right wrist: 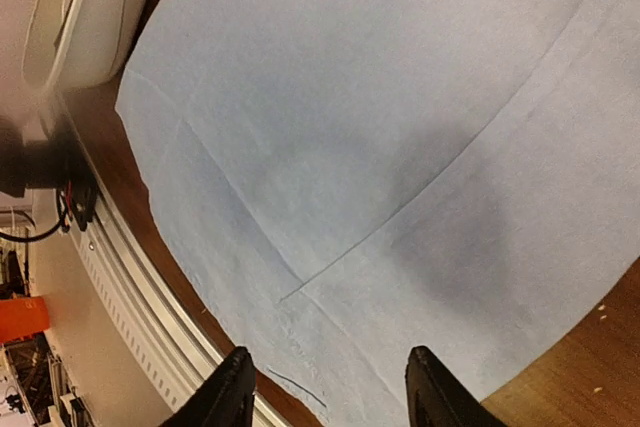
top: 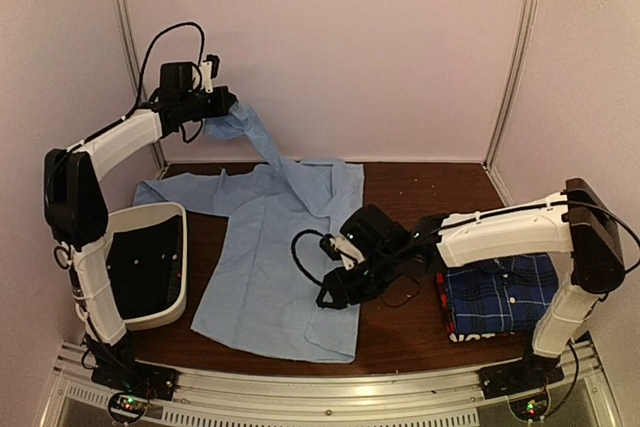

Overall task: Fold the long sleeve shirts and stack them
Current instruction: Fold the flattened shirt at the center of the board, then fold the sleeve of the 1/3-folded shirt.

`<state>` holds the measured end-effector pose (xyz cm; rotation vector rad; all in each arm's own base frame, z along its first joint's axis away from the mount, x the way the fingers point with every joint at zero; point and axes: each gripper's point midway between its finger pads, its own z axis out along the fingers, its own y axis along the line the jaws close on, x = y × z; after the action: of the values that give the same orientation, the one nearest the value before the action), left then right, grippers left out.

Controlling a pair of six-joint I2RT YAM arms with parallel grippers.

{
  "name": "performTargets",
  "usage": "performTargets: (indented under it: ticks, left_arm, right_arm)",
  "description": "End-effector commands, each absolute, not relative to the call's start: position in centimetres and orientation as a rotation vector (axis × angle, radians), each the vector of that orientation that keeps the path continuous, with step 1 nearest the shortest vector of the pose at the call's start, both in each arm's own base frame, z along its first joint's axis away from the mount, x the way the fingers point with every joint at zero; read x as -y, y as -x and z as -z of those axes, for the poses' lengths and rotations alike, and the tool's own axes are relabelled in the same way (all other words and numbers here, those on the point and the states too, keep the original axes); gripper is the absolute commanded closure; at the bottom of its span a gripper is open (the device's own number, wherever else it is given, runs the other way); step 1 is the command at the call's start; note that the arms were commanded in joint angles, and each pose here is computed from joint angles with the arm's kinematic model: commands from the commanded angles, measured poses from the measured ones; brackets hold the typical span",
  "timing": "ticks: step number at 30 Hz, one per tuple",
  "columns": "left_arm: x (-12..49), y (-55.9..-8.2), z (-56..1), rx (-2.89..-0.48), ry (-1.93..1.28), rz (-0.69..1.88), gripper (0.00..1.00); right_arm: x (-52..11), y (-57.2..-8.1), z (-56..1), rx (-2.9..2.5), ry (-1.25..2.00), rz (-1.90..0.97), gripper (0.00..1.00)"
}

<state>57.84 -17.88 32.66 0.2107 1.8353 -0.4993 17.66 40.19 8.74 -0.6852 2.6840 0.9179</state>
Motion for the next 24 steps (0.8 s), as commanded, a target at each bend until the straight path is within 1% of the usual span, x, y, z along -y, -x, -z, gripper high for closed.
performTargets:
  ticks: [1, 4, 9, 12, 19, 24]
  left_arm:
    - [18.8, -55.0, -36.7, -1.713, -0.308, 0.573, 1.00]
    - [19.5, -53.4, -36.2, -1.708, -0.354, 0.617, 1.00]
    - [20.9, -51.0, -35.0, -1.734, -0.406, 0.671, 1.00]
    - [20.7, -49.6, -34.3, -1.759, -0.380, 0.660, 1.00]
    - [17.2, -46.3, -32.9, -1.822, -0.192, 0.556, 1.00]
    - [15.0, -44.1, -31.4, -1.862, -0.095, 0.492, 1.00]
  right_arm:
    - [-36.7, -25.2, -14.0, -2.519, 0.509, -0.895, 0.45]
    - [-34.7, -30.4, -16.2, -2.420, 0.379, -0.925, 0.45]
    - [-32.0, -38.4, -18.4, -2.300, 0.227, -0.932, 0.53]
    - [-30.7, -42.5, -18.4, -2.268, 0.155, -0.923, 0.57]
    - [-30.8, -49.4, -17.4, -2.216, 0.097, -0.979, 0.65]
    - [-32.9, -52.3, -16.3, -2.199, 0.108, -1.057, 0.69]
